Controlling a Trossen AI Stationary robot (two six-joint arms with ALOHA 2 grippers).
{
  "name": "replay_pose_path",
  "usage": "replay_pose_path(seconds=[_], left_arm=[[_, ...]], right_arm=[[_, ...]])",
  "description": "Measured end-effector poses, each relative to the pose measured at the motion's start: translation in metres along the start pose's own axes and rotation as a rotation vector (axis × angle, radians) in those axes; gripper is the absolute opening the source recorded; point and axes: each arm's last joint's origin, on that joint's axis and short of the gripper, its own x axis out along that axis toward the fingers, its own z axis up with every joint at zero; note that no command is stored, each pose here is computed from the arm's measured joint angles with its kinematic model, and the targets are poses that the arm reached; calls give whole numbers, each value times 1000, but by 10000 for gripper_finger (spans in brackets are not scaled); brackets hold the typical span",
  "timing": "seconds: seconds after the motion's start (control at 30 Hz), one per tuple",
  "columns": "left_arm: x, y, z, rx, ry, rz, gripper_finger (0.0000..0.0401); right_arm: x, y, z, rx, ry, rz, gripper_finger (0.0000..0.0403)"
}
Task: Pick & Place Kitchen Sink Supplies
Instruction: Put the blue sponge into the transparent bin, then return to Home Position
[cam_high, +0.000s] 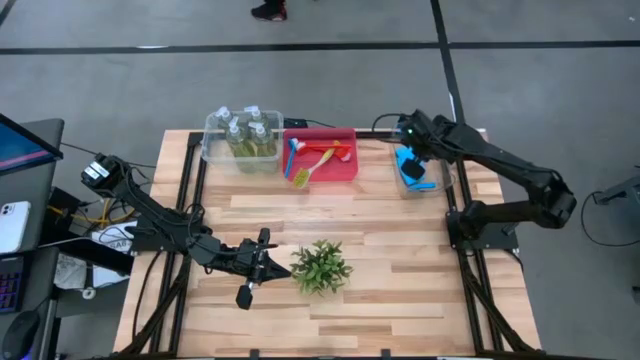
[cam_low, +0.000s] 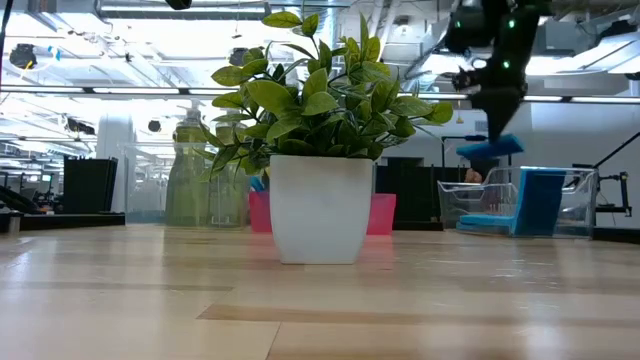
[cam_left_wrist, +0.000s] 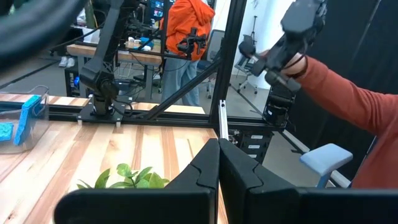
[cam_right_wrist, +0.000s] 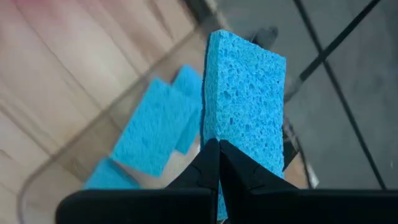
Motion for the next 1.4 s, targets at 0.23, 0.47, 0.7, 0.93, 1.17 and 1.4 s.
replay_pose_path(seconds=[0.23, 0.47, 0.7, 0.93, 1.17, 1.4], left_arm=[[0, 0, 0, 0, 0, 0, 4], [0, 0, 0, 0, 0, 0, 4], [0, 0, 0, 1, 1, 0, 4], [0, 0, 0, -5, 0, -2, 4], [1, 4, 2, 138, -6, 21, 4], [-2, 15, 12, 179, -40, 131, 4]], right_arm=[[25, 4, -14, 13, 68, -3, 0], [34, 7, -16, 26, 46, -9, 17], [32, 13, -13, 10, 19, 6, 100], [29, 21, -11, -23, -1, 22, 165], [27, 26, -19, 0, 81, 41, 192], [21, 39, -26, -58, 137, 141, 200]])
